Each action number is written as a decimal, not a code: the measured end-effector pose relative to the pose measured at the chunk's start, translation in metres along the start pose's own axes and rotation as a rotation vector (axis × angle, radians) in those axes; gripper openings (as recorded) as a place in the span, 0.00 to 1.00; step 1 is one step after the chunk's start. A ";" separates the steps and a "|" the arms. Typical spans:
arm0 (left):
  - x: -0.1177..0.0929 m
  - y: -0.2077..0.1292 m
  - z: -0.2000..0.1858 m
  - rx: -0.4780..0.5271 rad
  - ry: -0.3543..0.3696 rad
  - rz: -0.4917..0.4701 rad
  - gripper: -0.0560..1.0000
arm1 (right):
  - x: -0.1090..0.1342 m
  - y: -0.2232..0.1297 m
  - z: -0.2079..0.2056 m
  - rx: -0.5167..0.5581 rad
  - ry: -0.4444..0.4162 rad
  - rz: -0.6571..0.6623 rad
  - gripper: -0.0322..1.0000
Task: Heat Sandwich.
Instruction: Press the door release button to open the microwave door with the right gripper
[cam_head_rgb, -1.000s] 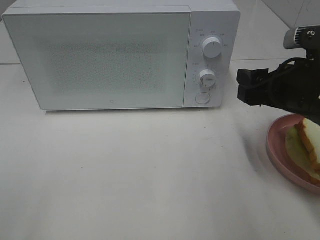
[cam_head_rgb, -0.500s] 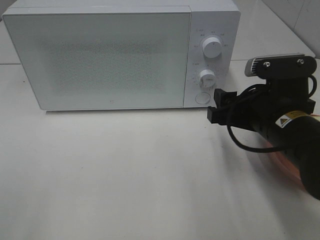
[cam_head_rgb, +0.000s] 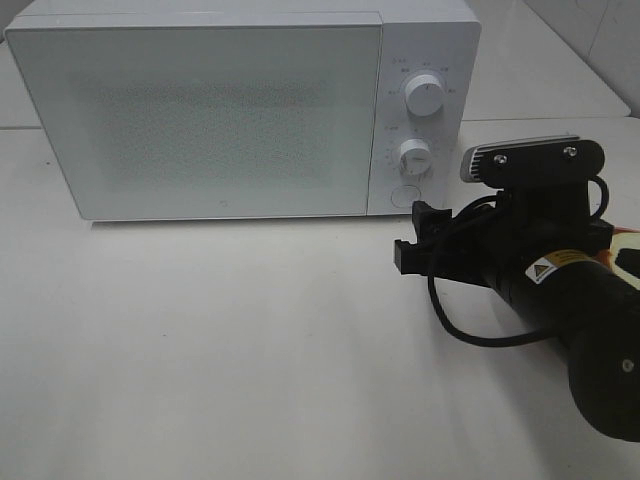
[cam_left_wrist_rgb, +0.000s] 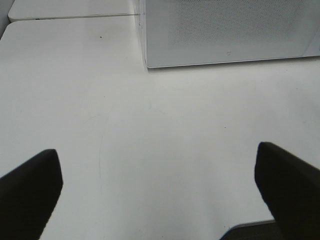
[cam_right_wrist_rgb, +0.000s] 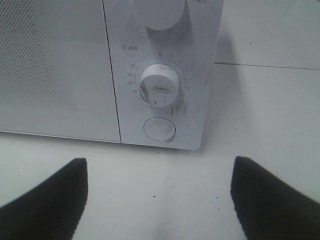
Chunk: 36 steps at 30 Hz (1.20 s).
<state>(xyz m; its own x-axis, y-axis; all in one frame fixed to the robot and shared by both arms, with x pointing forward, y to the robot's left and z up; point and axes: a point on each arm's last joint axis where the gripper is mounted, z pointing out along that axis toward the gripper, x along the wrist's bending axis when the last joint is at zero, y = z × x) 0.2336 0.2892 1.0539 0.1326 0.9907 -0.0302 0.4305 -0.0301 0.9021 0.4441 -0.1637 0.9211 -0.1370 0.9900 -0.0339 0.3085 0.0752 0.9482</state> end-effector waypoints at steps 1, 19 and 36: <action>0.000 0.000 0.000 0.000 0.000 0.000 0.99 | 0.000 0.000 0.000 -0.001 0.000 0.003 0.77; 0.000 0.000 0.000 0.000 0.000 0.000 0.99 | 0.000 0.000 0.000 -0.003 -0.005 0.856 0.76; 0.000 0.000 0.000 0.000 0.000 0.000 0.99 | 0.000 -0.001 0.000 0.008 -0.011 1.517 0.28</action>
<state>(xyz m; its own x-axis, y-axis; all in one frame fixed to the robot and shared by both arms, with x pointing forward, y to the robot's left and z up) 0.2336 0.2892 1.0539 0.1326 0.9907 -0.0302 0.4305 -0.0301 0.9021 0.4438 -0.1640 0.9200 0.3123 0.1298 0.9411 0.1520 -0.9847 0.0854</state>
